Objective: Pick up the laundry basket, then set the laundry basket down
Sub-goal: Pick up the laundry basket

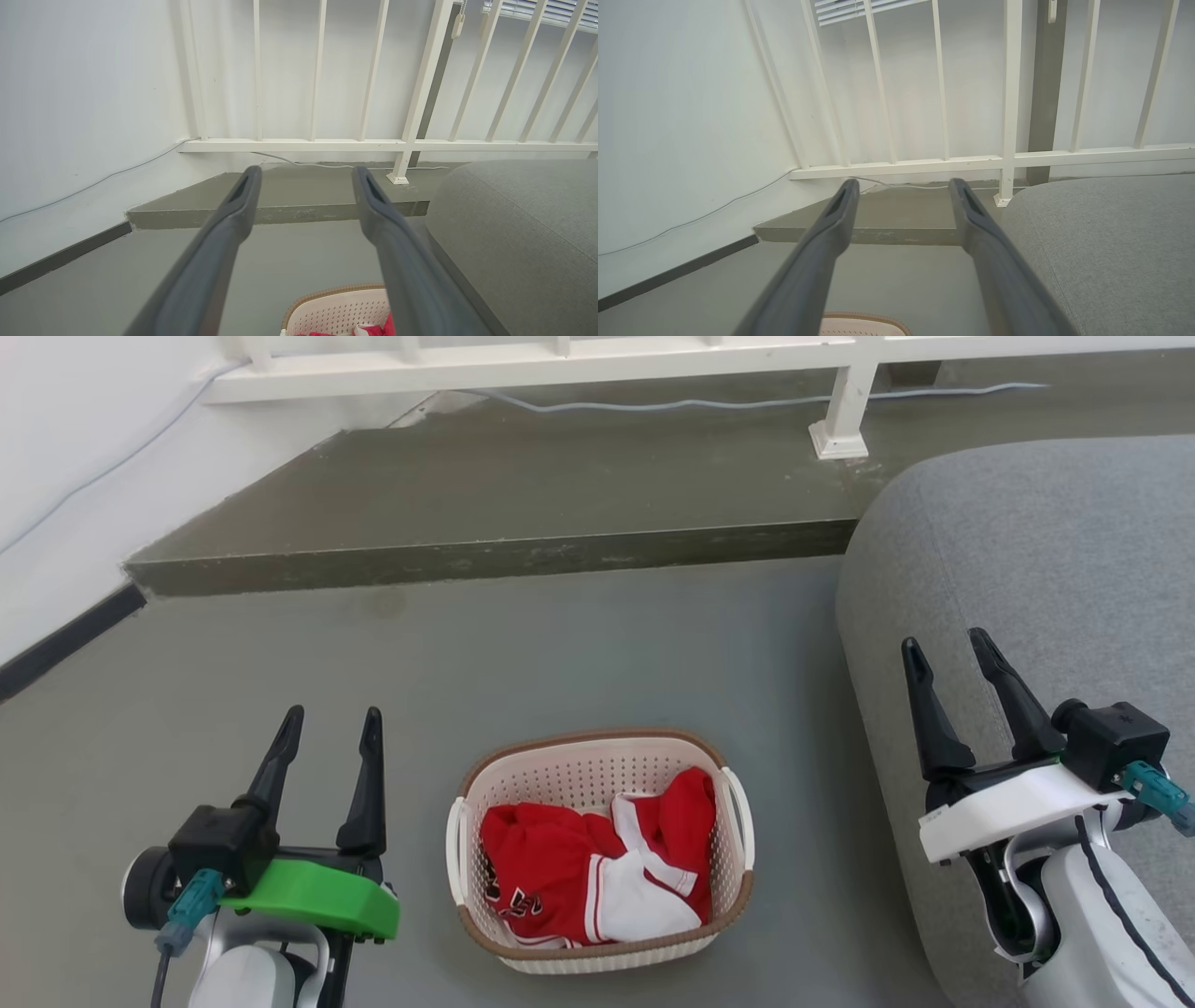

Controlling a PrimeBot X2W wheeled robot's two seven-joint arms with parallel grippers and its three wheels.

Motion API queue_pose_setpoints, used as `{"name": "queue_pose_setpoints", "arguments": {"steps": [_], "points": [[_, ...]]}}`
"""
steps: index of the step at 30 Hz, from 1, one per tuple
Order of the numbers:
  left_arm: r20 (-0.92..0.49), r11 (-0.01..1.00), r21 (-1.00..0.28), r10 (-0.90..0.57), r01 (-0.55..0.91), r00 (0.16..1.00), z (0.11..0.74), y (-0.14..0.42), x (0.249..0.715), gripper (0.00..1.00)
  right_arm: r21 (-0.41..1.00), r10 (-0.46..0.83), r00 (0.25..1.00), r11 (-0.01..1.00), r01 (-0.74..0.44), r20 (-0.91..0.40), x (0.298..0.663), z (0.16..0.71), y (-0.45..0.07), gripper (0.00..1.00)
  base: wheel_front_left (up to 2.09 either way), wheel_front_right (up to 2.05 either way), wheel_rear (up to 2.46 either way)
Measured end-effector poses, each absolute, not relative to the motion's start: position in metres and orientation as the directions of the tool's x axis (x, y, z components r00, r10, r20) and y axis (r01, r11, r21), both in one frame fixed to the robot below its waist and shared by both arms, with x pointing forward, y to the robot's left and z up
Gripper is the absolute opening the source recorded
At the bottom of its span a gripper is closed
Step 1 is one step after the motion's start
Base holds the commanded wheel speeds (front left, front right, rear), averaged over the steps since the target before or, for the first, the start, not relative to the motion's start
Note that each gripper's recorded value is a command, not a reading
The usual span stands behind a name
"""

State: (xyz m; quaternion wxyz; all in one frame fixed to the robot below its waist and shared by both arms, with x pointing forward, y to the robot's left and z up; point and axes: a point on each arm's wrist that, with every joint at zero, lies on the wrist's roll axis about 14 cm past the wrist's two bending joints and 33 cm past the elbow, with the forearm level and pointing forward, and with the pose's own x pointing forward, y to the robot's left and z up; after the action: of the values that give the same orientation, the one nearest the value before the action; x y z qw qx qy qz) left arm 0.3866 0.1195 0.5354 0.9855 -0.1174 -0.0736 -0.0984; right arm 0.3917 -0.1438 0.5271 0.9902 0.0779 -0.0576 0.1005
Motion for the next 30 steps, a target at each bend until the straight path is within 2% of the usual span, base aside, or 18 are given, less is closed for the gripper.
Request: {"name": "queue_pose_setpoints", "arguments": {"steps": [18, 30], "points": [[0.086, 0.945, -0.256, -0.185, 0.201, 0.979, 0.504, 0.114, 0.411, 1.00, 0.157, 0.154, 0.988, 0.976, -0.151, -0.010, 0.405, 0.478, -0.158, 1.00, 0.00, 0.00, 0.00], [0.004, 0.933, -0.277, -0.237, 0.229, 0.971, 0.469, 0.095, 0.443, 1.00, 0.170, 0.145, 0.983, 0.977, -0.126, -0.108, 0.431, 0.441, -0.164, 1.00, 0.00, 0.00, 0.00]]}}
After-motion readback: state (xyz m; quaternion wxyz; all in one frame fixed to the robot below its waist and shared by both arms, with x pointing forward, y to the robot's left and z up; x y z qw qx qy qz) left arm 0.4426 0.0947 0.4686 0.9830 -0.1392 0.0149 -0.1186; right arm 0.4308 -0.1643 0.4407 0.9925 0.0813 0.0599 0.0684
